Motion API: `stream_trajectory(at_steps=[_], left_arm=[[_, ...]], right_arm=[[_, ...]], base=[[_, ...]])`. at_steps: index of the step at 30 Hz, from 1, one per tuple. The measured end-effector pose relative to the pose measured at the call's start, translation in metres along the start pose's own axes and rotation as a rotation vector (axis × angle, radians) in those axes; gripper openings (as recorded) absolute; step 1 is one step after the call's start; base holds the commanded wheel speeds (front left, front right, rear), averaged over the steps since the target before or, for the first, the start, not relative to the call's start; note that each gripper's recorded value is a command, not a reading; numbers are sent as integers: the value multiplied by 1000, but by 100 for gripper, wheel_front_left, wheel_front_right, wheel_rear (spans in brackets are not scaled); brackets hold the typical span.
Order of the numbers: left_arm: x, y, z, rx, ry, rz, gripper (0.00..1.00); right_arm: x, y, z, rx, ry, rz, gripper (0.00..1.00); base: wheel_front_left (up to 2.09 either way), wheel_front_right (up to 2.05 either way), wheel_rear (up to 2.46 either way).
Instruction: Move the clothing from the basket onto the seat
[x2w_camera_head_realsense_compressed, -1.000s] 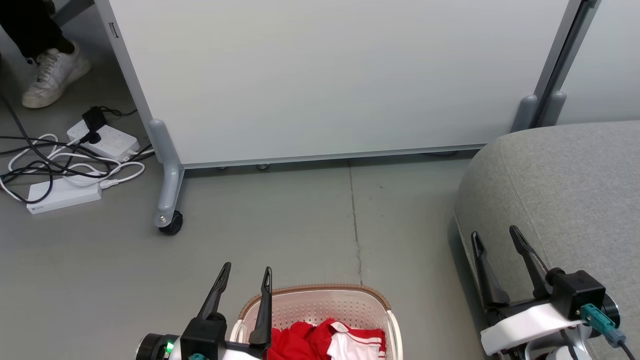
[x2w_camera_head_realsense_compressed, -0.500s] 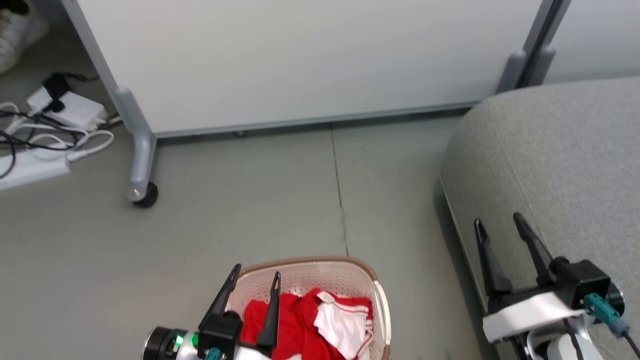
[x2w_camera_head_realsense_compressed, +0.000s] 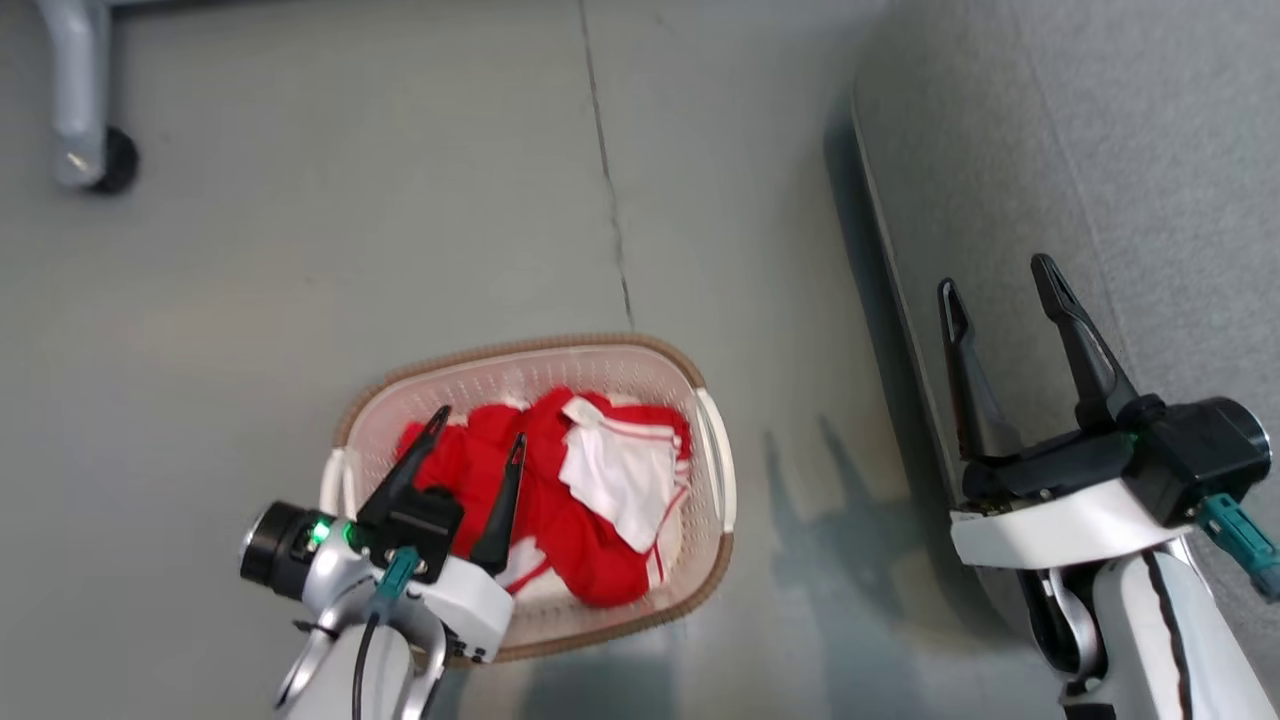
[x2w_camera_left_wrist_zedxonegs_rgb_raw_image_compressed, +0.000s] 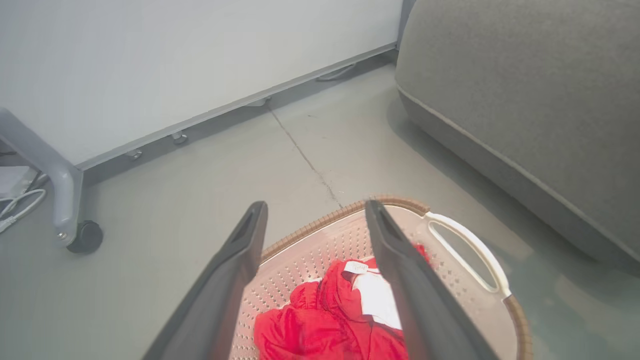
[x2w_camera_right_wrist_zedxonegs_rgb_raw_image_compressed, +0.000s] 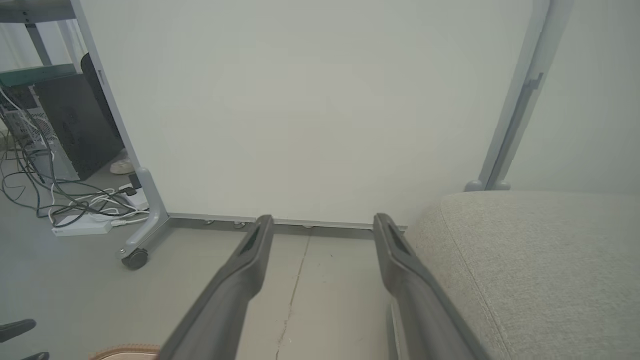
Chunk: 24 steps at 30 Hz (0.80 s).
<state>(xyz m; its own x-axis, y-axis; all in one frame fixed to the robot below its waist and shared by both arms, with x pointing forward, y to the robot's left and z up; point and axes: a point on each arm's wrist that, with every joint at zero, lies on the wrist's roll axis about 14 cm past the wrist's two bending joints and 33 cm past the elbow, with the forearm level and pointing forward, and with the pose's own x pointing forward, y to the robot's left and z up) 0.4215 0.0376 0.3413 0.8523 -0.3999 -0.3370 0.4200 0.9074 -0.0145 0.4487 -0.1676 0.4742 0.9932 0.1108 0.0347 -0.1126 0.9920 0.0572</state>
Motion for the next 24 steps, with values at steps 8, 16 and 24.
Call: stream_trajectory(at_steps=[8, 16, 24], left_arm=[[26, -13, -114, 137, 300, -182, 100], [38, -19, -189, 241, 510, -286, 100], [60, -17, -223, 341, 599, -330, 100]], right_arm=[[13, -11, -62, -22, 139, -8, 100], [16, -19, -90, -20, 197, -22, 100], [10, -21, -108, 6, 244, -29, 100]], base=[[0, 0, 0], [0, 0, 0], [0, 0, 0]])
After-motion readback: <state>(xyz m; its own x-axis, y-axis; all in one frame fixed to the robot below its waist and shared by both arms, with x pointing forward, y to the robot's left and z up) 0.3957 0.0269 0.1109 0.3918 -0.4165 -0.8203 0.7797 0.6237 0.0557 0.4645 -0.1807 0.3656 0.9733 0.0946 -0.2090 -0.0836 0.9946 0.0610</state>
